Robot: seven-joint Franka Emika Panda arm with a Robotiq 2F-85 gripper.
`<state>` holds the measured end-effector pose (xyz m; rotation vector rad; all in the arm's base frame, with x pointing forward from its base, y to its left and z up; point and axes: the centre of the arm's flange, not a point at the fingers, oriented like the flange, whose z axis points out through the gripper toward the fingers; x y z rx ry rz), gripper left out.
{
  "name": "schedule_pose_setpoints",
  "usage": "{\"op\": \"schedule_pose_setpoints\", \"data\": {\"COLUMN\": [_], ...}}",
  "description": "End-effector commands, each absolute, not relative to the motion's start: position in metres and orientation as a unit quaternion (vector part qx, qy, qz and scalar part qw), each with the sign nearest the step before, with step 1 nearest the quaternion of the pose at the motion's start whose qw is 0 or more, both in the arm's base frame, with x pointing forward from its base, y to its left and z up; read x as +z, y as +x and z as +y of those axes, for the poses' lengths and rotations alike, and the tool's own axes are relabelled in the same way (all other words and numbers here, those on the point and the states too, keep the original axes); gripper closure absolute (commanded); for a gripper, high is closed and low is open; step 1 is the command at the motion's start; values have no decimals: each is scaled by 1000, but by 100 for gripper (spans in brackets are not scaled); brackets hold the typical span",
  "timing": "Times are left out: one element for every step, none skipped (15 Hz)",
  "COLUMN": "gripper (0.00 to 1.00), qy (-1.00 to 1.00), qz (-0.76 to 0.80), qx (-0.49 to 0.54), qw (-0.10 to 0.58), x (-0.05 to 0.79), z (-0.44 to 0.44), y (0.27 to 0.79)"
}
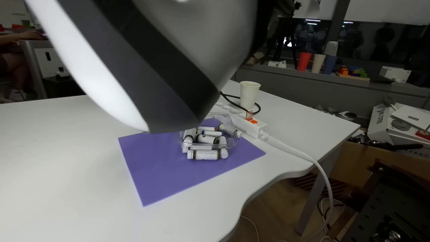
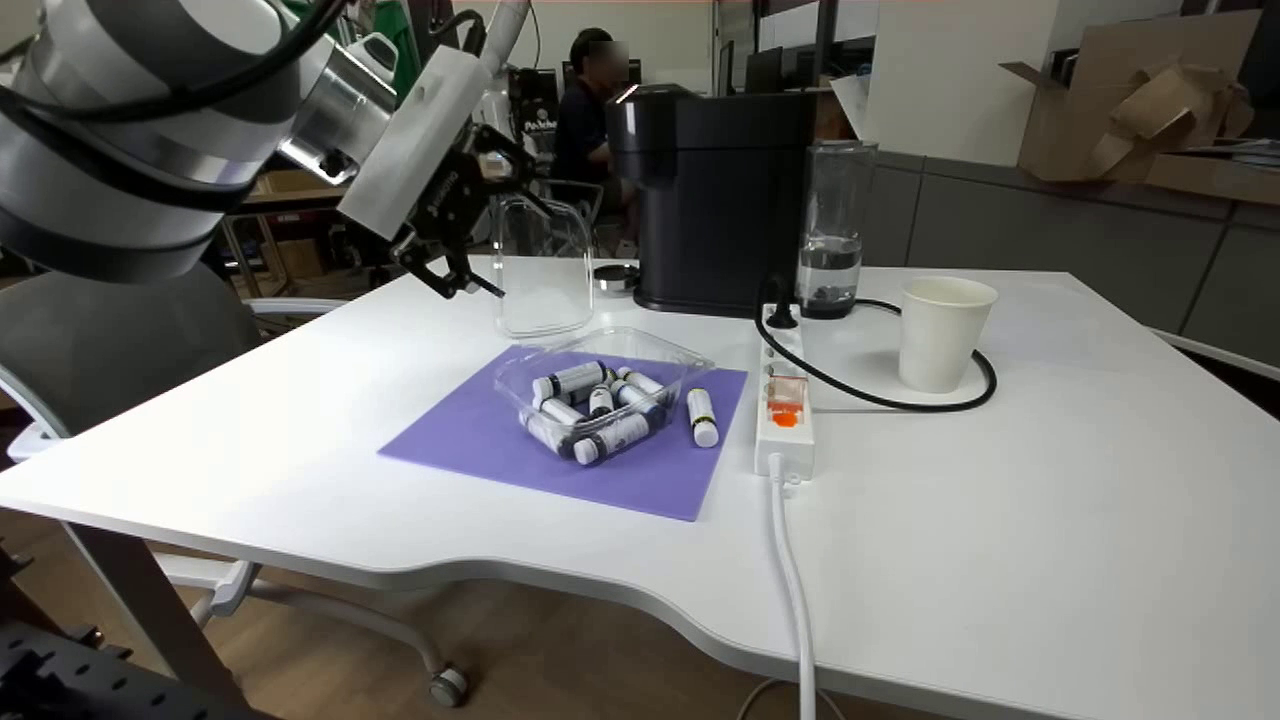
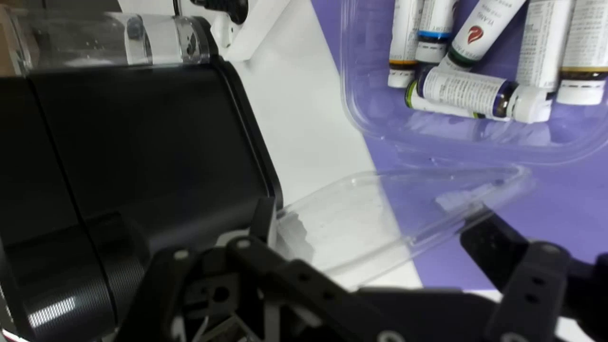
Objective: Close the lid of the bowl
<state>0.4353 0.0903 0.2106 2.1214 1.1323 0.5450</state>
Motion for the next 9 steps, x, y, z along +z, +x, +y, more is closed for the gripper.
{"op": "schedule_pose_setpoints", "data": {"gripper": [0, 0, 0, 0, 0, 0, 0, 0, 0], "qy": [851, 860, 870, 878, 884, 890, 896, 902, 907], "qz": [386, 375, 363, 351, 341, 332, 325, 316, 307], "qx": [206, 202, 199, 198, 197, 197, 198, 199, 202], "qw": [291, 281, 269, 260, 252, 240, 230, 217, 206], "x": [203, 205, 208, 211, 212, 214, 216, 217, 219], "z": [36, 28, 19, 10, 2, -7, -15, -23, -31], "y": [415, 414, 414, 414, 415, 418, 420, 423, 425]}}
